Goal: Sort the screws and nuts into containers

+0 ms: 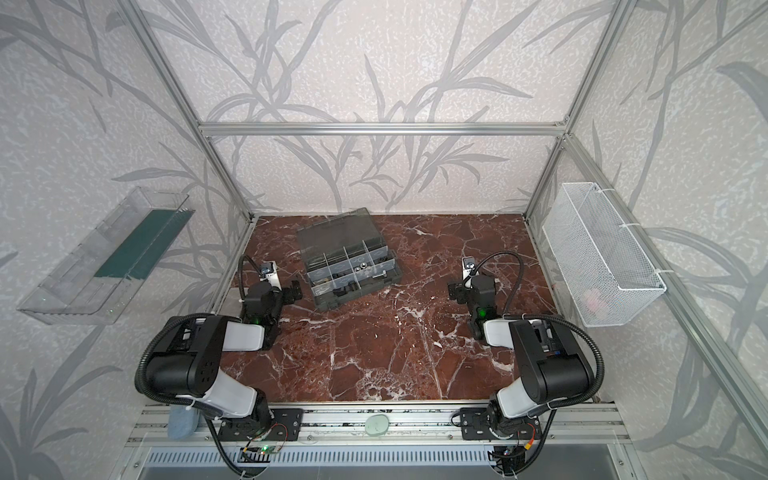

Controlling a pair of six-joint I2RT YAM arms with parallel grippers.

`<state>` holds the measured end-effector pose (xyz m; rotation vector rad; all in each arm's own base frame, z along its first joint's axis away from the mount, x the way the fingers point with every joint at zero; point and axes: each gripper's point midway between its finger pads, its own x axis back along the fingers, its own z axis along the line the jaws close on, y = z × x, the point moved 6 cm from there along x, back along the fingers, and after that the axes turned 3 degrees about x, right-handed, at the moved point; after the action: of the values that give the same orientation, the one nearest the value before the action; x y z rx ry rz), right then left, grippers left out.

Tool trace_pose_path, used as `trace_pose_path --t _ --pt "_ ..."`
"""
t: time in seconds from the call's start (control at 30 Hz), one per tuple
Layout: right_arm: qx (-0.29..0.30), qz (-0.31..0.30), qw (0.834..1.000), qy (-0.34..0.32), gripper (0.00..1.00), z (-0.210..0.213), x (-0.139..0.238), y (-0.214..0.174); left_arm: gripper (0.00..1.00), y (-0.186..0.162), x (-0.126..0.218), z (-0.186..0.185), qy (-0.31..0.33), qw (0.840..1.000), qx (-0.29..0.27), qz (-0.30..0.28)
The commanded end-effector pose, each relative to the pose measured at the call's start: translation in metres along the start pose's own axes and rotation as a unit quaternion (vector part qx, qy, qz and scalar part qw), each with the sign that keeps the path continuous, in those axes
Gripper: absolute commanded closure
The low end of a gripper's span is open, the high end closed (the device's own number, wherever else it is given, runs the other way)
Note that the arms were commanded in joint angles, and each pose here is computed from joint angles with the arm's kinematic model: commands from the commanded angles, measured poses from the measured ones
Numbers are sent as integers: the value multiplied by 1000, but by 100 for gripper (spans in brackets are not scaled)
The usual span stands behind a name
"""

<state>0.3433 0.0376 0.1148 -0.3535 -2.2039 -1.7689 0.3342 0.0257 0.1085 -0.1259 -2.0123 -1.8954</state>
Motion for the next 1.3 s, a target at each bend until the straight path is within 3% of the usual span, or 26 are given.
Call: trace_pose_path --t 0.0,0.43,0.73,0.83,0.9,1.27 --pt "-6 -11 1000 -2 1 -2 -4 8 1 6 -2 -1 -4 1000 -9 -9" --pt "-8 -26 1000 -3 1 -2 1 6 1 6 -2 -1 -6 1000 -9 -10" --pt "-8 -29 1000 -4 1 -2 1 5 1 4 3 -13 -77 997 -17 -16" --pt "-16 -30 999 -15 1 -4 3 -2 1 4 2 -10 -66 998 -13 -15" --pt "-15 -48 998 -24 1 -5 3 -5 1 7 -4 -1 -19 1000 2 -6" --pt "-13 -47 999 -20 1 -3 4 -6 1 6 -4 0 -15 1000 3 -5"
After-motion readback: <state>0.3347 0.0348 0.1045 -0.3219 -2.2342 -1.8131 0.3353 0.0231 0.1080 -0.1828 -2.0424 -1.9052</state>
